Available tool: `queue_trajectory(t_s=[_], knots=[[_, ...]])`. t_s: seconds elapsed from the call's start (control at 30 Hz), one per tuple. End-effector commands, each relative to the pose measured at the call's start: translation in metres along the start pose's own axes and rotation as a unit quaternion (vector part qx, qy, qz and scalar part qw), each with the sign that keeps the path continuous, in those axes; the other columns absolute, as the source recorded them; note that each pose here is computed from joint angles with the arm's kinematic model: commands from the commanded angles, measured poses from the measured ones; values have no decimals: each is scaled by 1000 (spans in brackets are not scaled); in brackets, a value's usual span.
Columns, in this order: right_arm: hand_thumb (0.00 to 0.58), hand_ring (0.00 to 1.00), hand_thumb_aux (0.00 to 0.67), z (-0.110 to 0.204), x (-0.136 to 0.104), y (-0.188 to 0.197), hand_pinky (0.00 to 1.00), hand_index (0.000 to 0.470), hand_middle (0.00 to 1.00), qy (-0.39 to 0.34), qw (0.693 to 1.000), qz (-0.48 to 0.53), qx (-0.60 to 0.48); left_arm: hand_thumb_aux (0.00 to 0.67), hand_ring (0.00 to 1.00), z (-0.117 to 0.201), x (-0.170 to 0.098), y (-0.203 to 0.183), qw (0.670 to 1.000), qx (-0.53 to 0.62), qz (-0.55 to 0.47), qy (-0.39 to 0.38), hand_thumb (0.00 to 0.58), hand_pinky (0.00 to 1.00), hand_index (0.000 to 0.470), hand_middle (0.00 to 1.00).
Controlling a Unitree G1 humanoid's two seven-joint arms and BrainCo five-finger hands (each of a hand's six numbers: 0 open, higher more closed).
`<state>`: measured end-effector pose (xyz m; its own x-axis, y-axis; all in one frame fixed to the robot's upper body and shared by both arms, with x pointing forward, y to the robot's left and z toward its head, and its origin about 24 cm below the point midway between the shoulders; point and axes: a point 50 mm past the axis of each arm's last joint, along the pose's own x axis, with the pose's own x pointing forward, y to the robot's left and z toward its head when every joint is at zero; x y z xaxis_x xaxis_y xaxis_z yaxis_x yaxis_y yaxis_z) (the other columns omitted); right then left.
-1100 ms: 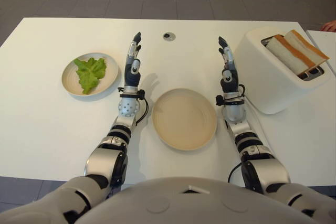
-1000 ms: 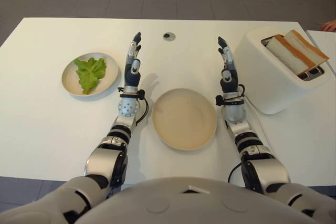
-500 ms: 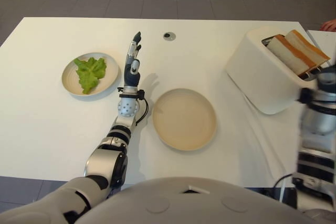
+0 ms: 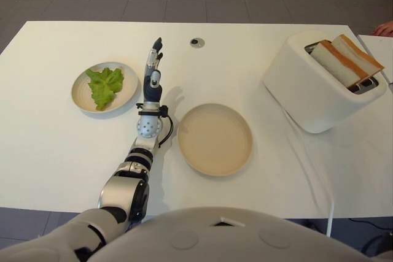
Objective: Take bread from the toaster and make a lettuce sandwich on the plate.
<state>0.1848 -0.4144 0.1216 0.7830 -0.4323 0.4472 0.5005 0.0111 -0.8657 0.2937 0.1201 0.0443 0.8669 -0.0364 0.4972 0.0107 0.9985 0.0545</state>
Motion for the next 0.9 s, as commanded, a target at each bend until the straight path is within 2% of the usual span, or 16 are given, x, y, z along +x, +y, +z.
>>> queue_trajectory(t_s=[0.03, 0.17, 0.37, 0.63, 0.73, 0.83, 0.9], knots=[[0, 0, 0, 24, 2, 5, 0, 0, 0, -71, 997, 32, -8, 0, 0, -11, -16, 4, 999, 7, 3, 39, 0, 0, 0, 0], [0, 0, 0, 44, 2, 8, 0, 0, 0, -120, 991, 55, -3, 0, 0, -10, -17, 4, 999, 7, 4, 36, 0, 0, 0, 0], [0, 0, 0, 54, 12, 9, 0, 0, 0, -130, 989, 67, -9, 0, 0, -9, -18, 3, 999, 5, 4, 32, 0, 0, 0, 0], [0, 0, 0, 42, 9, 7, 0, 0, 0, -115, 991, 68, -16, 0, 0, -7, -19, 5, 1000, 4, 3, 30, 0, 0, 0, 0], [0, 0, 0, 39, 9, -2, 0, 0, 0, -114, 993, 42, -4, 0, 0, -7, -21, 5, 1000, 3, 1, 30, 0, 0, 0, 0], [0, 0, 0, 37, 11, -15, 0, 0, 0, -115, 992, -11, 60, 0, 0, -7, -22, 5, 1000, 3, -1, 30, 0, 0, 0, 0], [0, 0, 0, 27, 15, -25, 0, 0, 0, -83, 990, -52, 103, 0, 0, -7, -22, 6, 1000, 4, -1, 31, 0, 0, 0, 0]])
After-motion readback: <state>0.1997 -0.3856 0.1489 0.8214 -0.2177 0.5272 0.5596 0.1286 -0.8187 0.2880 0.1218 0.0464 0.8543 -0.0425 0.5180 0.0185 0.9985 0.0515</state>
